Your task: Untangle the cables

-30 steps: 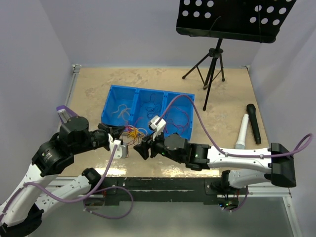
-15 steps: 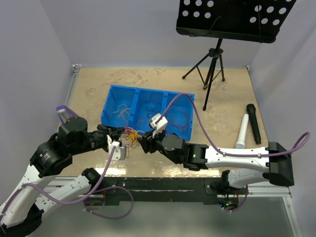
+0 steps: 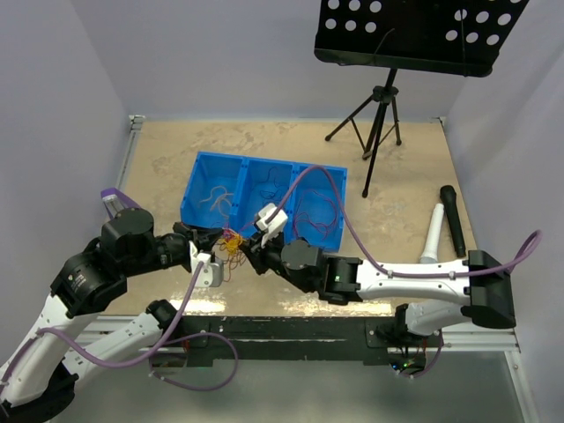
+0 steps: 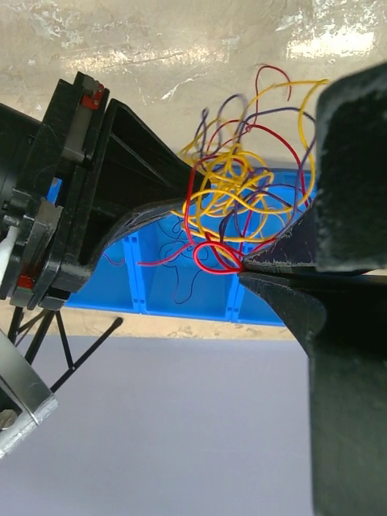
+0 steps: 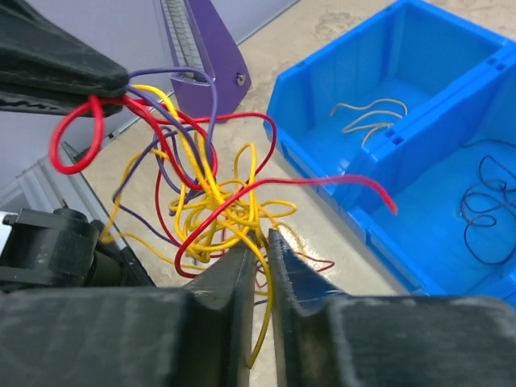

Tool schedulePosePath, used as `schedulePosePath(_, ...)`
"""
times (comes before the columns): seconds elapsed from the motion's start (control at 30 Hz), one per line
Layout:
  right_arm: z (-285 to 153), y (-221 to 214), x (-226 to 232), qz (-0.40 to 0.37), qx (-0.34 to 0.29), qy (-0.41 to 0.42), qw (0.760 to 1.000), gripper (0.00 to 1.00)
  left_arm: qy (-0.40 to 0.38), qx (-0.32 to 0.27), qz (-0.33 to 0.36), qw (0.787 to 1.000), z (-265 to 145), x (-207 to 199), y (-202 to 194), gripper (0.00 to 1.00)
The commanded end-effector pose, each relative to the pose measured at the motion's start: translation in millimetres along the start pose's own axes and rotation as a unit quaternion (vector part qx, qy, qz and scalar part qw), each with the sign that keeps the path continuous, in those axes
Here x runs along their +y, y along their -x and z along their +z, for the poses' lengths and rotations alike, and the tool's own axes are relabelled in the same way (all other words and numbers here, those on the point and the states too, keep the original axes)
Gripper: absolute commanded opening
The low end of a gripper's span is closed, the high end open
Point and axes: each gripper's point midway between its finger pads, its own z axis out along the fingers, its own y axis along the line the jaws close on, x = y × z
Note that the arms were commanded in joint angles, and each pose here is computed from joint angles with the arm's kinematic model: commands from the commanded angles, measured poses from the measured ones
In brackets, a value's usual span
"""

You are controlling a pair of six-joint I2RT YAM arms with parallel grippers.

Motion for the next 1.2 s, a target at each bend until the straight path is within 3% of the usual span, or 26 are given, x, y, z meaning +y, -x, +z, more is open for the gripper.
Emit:
schedulePosePath(0.0,-11,33,12,0.034,-0.045,0.022,0.998,0.00,0.022,-0.030,-0.008,0.999,-7,13,18,0.00)
schedulePosePath(0.2,-38,20,-7,0.081,-0.037,0.000,0.996,0.00,0.044,-0.036,-0.024,0.998,-8,21,21,0.00)
schedulePosePath(0.4,-69,12,-45,0.146,-0.029,-0.080,0.986,0.00,0.102,-0.010,-0.051,0.993,-12,43,12,0.00)
schedulePosePath(0.73,-129,28,-119,0.223,-0.053,-0.249,0.941,0.00,0.181,0.047,-0.052,0.981,-19,64,-13,0.00)
schedulePosePath(0.9,-169,62,-151,0.266,-0.103,-0.316,0.905,0.00,0.215,0.106,-0.066,0.969,-18,64,-44,0.00)
schedulePosePath(1.17,-269,162,-206,0.336,-0.242,-0.343,0.843,0.00,0.196,0.149,-0.071,0.967,-7,39,-73,0.00)
